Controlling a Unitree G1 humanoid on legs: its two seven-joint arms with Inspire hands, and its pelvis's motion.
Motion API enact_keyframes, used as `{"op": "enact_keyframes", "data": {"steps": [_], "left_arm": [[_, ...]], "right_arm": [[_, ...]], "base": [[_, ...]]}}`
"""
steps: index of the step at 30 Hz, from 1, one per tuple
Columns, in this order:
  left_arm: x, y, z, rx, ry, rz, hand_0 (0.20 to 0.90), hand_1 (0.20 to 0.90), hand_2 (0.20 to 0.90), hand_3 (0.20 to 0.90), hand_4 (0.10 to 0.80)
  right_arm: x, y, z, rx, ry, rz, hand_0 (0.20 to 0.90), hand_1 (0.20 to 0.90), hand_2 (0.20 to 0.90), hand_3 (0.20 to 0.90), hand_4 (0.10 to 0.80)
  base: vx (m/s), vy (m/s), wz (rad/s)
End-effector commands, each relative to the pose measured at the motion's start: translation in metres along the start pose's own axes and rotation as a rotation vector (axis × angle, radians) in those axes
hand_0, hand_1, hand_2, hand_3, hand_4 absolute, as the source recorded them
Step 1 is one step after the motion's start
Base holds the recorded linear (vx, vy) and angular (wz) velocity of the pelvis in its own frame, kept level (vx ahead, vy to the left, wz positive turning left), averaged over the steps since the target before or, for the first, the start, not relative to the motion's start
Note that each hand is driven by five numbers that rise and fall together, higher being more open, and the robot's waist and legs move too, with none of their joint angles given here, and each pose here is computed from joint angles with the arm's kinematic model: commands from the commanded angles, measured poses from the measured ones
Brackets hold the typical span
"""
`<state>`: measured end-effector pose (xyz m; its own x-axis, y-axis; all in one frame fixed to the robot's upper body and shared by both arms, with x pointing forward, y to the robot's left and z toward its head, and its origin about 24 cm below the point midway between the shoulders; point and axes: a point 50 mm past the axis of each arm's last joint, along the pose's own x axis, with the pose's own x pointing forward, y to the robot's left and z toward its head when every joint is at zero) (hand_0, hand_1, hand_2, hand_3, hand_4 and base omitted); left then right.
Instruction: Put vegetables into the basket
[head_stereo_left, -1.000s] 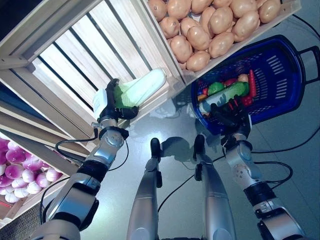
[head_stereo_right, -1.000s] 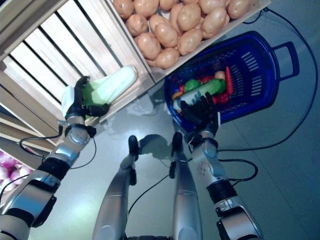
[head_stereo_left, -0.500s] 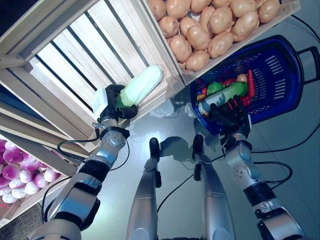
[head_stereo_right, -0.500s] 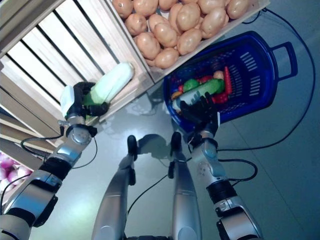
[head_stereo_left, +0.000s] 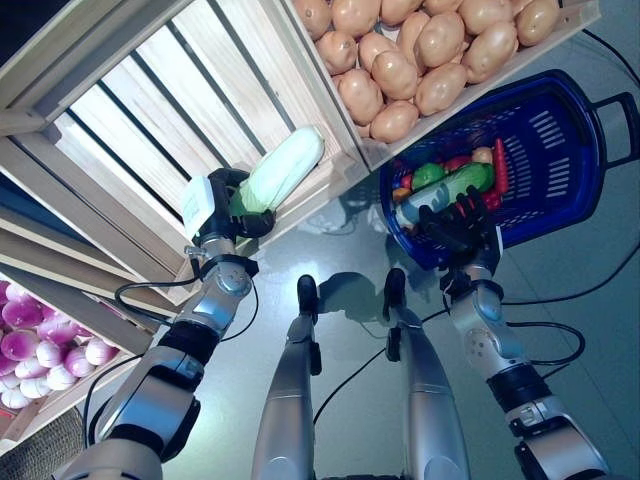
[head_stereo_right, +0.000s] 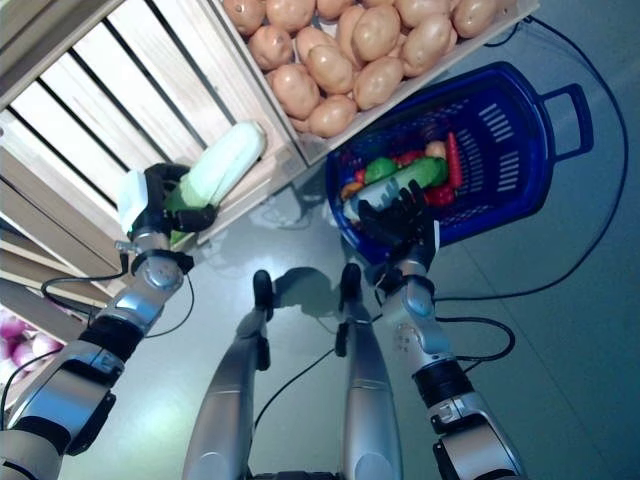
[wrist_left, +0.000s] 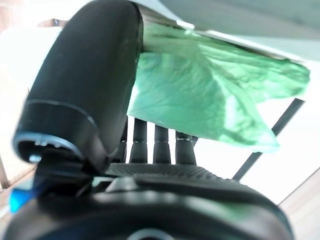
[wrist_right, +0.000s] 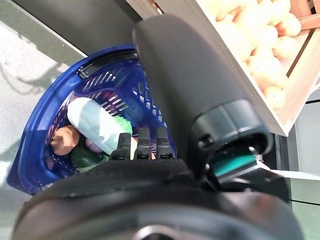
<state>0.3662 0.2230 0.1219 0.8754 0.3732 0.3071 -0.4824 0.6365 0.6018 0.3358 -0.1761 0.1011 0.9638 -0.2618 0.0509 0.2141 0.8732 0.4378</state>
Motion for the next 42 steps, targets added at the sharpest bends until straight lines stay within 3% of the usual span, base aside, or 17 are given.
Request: {"op": "enact_keyframes", "data": {"steps": [1,6,19,29,42], "left_arm": [[0.006,0.025,-0.014,-0.175,0.094,0.143,0.300,0.300,0.300,0.300,0.400],[-0.002,0.036,0.002,-0.409,-0.011,0.163,0.300,0.300,0.300,0.300,0.400],[-0.028,0.052,0.033,-0.639,-0.215,0.025,0.300,0.300,0.300,0.300,0.400],[-0.042,0.030,0.049,-0.522,-0.321,-0.280,0.300,0.300,0.300,0.300,0.400],[-0.077,-0.003,0.014,-0.372,-0.232,-0.596,0.300,0.300,0.300,0.300,0.400]], "right_arm": [[-0.010,0.011,0.032,0.040,-0.172,0.046,0.900,0.900,0.900,0.900,0.800],[-0.016,0.004,0.032,0.044,-0.193,0.030,0.900,0.900,0.900,0.900,0.800],[-0.024,-0.002,0.040,0.068,-0.246,0.100,0.900,0.900,0.900,0.900,0.800],[-0.031,0.018,0.055,0.017,-0.238,0.456,0.900,0.900,0.900,0.900,0.800],[-0.062,0.017,0.040,0.001,-0.004,0.830,0.900,0.900,0.900,0.900,0.800]], "base": [[0.000,0.000,0.00],[0.001,-0.005,0.01],[-0.003,-0.021,0.03],[0.015,0.001,0.01],[0.090,0.003,0.03]]}}
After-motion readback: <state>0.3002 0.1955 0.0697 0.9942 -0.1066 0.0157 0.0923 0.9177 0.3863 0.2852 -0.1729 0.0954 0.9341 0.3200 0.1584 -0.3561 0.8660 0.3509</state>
